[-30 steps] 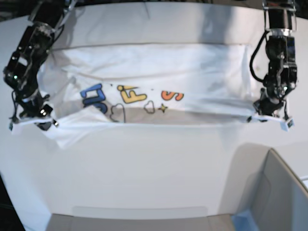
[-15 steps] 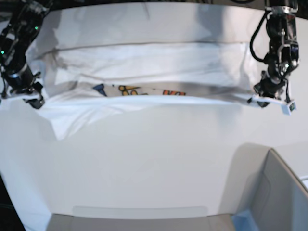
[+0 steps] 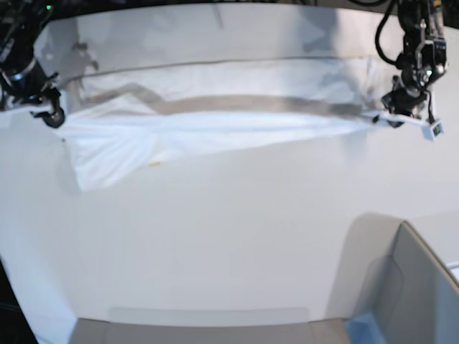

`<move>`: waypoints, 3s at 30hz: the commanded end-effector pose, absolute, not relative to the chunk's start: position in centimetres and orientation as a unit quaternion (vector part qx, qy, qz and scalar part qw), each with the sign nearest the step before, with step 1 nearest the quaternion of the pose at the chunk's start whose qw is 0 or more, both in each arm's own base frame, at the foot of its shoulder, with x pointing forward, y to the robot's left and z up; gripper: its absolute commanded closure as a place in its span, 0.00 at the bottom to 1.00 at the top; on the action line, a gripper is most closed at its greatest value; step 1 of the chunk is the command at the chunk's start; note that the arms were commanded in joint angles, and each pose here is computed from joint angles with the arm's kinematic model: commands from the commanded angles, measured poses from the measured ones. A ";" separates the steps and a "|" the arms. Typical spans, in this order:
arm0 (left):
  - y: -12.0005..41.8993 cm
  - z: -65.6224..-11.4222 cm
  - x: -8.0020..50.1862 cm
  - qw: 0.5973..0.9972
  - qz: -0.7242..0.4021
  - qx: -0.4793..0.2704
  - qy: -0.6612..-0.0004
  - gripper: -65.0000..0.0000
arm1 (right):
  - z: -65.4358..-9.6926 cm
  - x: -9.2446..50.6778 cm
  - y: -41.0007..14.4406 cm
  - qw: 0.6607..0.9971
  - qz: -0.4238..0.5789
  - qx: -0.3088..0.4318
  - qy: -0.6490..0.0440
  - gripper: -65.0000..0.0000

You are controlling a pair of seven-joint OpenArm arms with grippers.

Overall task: Layout the t-shirt on the table in an organized manner, then fold the t-shirt properly
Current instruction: 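Lift the hem edge with both grippers and fold it over the print, then release the hem and regrip the folded strip's ends with both grippers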

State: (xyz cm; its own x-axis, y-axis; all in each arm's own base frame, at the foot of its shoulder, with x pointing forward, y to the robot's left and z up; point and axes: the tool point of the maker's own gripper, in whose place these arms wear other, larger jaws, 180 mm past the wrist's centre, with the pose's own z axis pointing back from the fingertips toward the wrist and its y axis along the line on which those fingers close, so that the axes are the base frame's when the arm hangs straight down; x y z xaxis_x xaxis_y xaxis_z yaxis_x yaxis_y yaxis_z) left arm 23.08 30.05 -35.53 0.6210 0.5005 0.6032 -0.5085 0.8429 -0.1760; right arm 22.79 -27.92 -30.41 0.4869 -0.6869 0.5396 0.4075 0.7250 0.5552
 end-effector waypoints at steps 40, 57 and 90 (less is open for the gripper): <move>31.5 -34.2 18.7 0.862 0.379 0.006 -0.336 0.69 | -33.0 16.0 -25.4 0.901 -0.303 0.194 -0.242 0.88; 31.8 -32.6 20.4 0.842 0.394 -0.010 -0.368 0.68 | -26.6 22.5 -21.4 0.865 -0.217 0.305 -0.333 0.88; 27.5 -35.3 21.6 0.900 0.286 -0.038 -0.326 0.53 | -39.3 26.7 -19.8 0.934 -0.210 0.165 -0.239 0.77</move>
State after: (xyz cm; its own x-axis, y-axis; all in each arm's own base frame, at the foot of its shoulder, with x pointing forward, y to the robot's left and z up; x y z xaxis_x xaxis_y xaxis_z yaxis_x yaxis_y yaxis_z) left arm 21.15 27.05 -36.22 0.6342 0.5622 0.5307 -0.5048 0.8211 -0.2666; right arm 26.47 -19.13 -39.42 0.8021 -0.4764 0.3603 0.3068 0.8461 0.4358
